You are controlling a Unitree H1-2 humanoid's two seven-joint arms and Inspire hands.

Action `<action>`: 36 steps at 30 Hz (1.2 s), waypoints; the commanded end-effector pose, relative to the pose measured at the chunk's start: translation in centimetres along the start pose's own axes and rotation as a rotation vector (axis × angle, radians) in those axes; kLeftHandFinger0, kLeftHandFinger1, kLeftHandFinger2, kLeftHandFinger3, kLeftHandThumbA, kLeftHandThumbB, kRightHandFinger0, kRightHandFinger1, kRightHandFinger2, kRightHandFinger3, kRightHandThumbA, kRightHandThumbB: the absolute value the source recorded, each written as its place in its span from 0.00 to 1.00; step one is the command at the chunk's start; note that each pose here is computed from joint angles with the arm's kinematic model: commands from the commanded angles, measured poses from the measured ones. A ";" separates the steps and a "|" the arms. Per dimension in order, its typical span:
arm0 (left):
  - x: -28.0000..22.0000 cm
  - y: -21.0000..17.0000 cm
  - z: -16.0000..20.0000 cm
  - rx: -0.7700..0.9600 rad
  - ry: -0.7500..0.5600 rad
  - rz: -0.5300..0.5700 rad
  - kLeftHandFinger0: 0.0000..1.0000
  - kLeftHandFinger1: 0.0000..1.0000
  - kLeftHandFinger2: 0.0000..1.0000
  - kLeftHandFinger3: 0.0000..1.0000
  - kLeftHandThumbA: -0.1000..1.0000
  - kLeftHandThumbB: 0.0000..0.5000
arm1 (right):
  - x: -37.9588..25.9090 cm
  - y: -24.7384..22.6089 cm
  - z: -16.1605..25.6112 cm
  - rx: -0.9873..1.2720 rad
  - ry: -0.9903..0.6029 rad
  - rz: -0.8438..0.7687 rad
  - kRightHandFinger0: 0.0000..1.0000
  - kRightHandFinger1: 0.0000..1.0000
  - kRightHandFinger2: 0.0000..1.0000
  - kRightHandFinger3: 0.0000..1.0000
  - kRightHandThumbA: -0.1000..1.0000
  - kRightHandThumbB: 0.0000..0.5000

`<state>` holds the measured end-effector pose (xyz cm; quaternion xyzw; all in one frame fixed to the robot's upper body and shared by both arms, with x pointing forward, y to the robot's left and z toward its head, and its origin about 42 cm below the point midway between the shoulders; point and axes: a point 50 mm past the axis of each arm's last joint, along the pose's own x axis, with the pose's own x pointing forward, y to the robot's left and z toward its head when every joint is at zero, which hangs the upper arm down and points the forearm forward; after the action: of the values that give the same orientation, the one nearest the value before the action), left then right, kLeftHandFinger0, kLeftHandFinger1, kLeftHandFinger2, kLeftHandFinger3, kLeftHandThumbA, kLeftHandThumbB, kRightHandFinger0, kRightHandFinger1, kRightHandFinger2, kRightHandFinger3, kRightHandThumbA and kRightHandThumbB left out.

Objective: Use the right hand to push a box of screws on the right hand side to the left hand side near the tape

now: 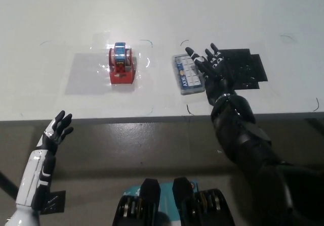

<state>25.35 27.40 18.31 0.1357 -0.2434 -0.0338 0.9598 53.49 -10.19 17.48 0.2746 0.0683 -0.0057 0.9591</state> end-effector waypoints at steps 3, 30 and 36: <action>0.8 0.5 1.3 -0.002 -0.073 0.003 1.00 1.00 1.00 1.00 1.00 0.09 | 0.3 3.5 1.1 0.001 -0.042 0.112 1.00 1.00 1.00 1.00 1.00 0.44; 0.8 0.7 1.6 0.006 -0.082 -0.007 1.00 1.00 1.00 1.00 1.00 0.08 | -0.8 7.2 -1.3 0.009 0.006 0.163 1.00 1.00 1.00 1.00 1.00 0.45; 0.8 0.7 1.6 0.006 -0.086 -0.010 1.00 1.00 1.00 1.00 1.00 0.09 | -1.0 8.5 -1.6 0.017 0.015 0.174 1.00 1.00 1.00 1.00 1.00 0.45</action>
<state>25.42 27.49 18.78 0.1350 -0.2514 -0.0358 0.9578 52.02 -4.87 17.30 0.2798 0.0804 0.0433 0.9557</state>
